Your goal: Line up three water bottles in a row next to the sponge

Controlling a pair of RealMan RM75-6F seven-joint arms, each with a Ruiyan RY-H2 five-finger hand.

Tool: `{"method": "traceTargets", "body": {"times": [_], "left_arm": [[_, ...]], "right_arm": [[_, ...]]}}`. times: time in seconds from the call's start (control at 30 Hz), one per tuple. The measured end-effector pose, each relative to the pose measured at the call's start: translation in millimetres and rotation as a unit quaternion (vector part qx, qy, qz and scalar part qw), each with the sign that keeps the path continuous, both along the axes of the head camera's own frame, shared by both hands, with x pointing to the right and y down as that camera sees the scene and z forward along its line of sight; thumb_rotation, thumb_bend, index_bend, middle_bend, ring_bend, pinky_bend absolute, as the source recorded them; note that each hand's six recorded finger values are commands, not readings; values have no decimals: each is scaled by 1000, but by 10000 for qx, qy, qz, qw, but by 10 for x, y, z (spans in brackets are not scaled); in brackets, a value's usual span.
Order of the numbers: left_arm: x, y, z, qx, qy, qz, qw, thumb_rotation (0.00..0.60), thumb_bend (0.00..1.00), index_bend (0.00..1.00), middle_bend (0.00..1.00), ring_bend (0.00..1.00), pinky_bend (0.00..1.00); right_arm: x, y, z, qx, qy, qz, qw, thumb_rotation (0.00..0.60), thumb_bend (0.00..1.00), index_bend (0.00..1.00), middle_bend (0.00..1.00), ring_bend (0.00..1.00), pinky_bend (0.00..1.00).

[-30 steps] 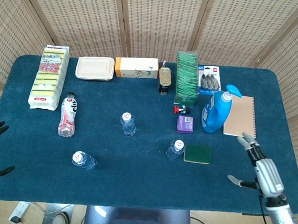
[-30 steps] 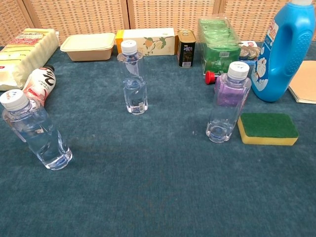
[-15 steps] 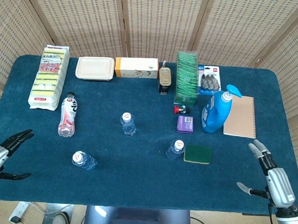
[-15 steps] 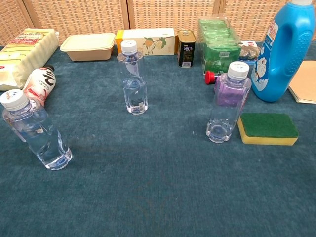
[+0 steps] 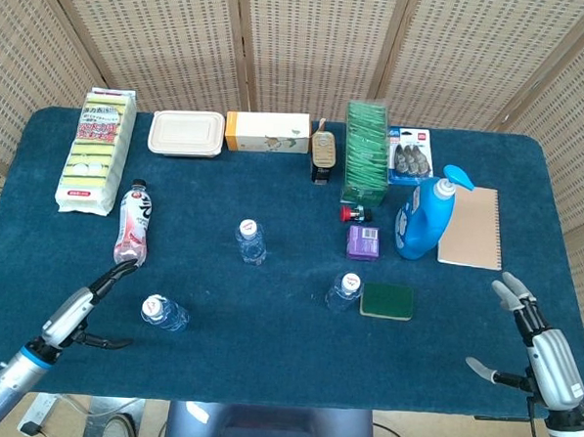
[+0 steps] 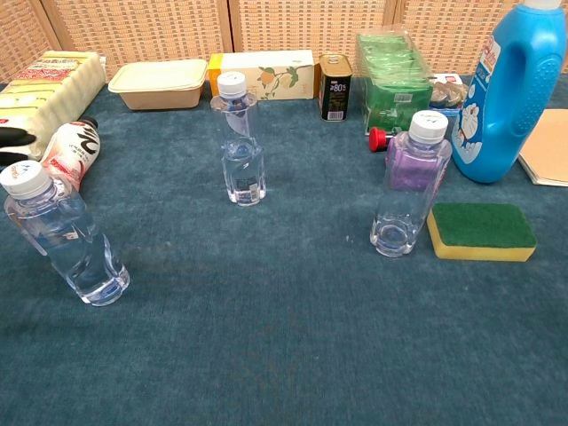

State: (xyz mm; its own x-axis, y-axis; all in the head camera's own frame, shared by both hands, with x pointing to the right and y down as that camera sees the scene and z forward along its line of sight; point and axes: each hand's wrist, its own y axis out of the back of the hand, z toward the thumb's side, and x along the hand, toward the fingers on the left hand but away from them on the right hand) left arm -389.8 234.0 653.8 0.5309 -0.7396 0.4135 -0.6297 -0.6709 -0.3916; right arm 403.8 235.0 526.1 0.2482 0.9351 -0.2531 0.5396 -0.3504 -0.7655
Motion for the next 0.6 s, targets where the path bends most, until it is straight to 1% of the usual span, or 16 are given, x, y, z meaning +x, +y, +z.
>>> {"method": "traceTargets", "body": {"times": [0.17,0.33,0.43,0.47,0.53,0.57,0.6], "left_arm": [[242,-20,182,-295,201,55,9993,600,61,0,0,0,68],[446,-18,270,-450,327,186,9983,600,100,0,0,0,70],[521,-2,328,-629,351,200,9972,600,175,0,4,0,137],[544,3,348,-708,364,191,9966,600,207,0,38,17,183],[585,2,391,-853,373,138,9956,600,244,46,168,107,259],[591,-4,404,-870,360,102,9955,600,255,120,267,185,308],[599,-10,412,-866,341,76,9956,600,261,215,344,248,348]], "right_arm": [[0,-5,-1,-14,-53,2,10000,600,0,74,0,0,247],[20,-19,-16,22,-57,46,10000,600,0,74,0,0,248],[32,-26,-16,22,-74,86,9999,600,0,74,0,0,248],[36,-28,-15,18,-81,101,9999,600,0,74,0,0,249],[40,-30,-16,16,-82,113,9999,600,0,75,0,0,249],[42,-31,-17,17,-84,124,9999,600,0,74,0,0,251],[43,-31,-18,19,-84,128,9999,600,0,74,0,0,252]]}}
